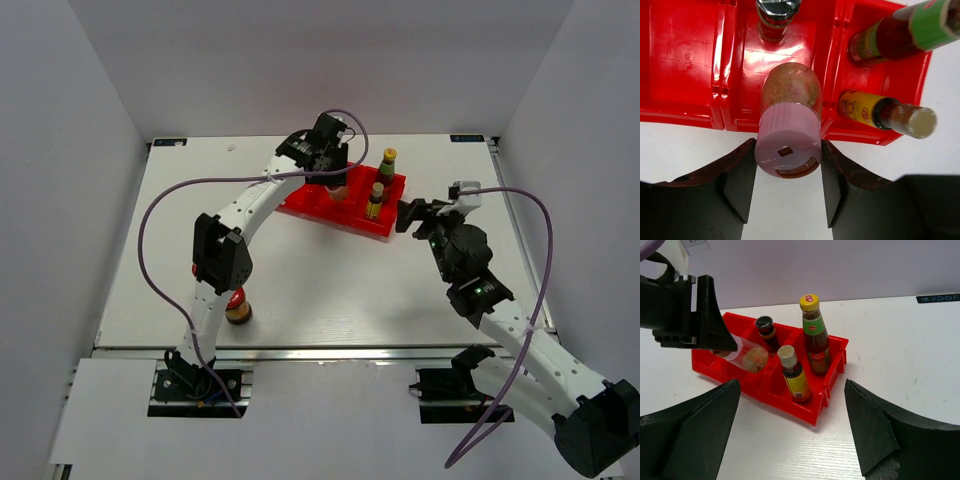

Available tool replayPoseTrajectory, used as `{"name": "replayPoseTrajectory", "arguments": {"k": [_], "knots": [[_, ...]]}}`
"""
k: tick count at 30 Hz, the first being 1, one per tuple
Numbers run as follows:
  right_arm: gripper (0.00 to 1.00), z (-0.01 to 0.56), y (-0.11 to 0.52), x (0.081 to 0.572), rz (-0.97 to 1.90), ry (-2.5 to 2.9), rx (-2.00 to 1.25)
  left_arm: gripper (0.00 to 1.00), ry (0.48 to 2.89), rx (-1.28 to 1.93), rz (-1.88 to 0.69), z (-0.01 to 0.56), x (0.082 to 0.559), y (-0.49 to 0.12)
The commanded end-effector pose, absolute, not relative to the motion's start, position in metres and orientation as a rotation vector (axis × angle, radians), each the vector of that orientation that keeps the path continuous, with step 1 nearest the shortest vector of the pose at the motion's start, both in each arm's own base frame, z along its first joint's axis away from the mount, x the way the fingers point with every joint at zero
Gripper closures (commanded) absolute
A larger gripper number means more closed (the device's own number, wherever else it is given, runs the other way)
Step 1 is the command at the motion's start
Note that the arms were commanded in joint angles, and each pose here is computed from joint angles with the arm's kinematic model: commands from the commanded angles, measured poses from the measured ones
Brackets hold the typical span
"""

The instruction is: Organize the condiment bottles

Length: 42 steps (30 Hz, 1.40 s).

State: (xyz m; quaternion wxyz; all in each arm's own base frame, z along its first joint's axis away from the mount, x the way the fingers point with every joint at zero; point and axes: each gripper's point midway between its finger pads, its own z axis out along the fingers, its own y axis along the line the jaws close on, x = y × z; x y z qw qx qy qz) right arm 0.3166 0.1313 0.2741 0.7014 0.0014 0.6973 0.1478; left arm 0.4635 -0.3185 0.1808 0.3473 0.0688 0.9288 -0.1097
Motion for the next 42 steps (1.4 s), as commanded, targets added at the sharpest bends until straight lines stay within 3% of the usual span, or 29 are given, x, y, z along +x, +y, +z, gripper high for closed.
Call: {"name": "replayPoseTrajectory", "arguments": {"k": [1, 31, 42], "knots": [[0.11, 0.278, 0.125, 0.321, 0.294, 1.536, 0.031, 0.59, 2.316, 0.211, -0.316, 0.216, 0.468, -0.322], [0.11, 0.269, 0.117, 0.321, 0.231, 1.571, 0.03, 0.5, 2.415, 0.245, -0.246, 0.148, 0.488, -0.319], [0.11, 0.264, 0.115, 0.324, 0.202, 1.585, 0.036, 0.37, 2.419, 0.268, -0.284, 0.142, 0.49, -0.326]]}}
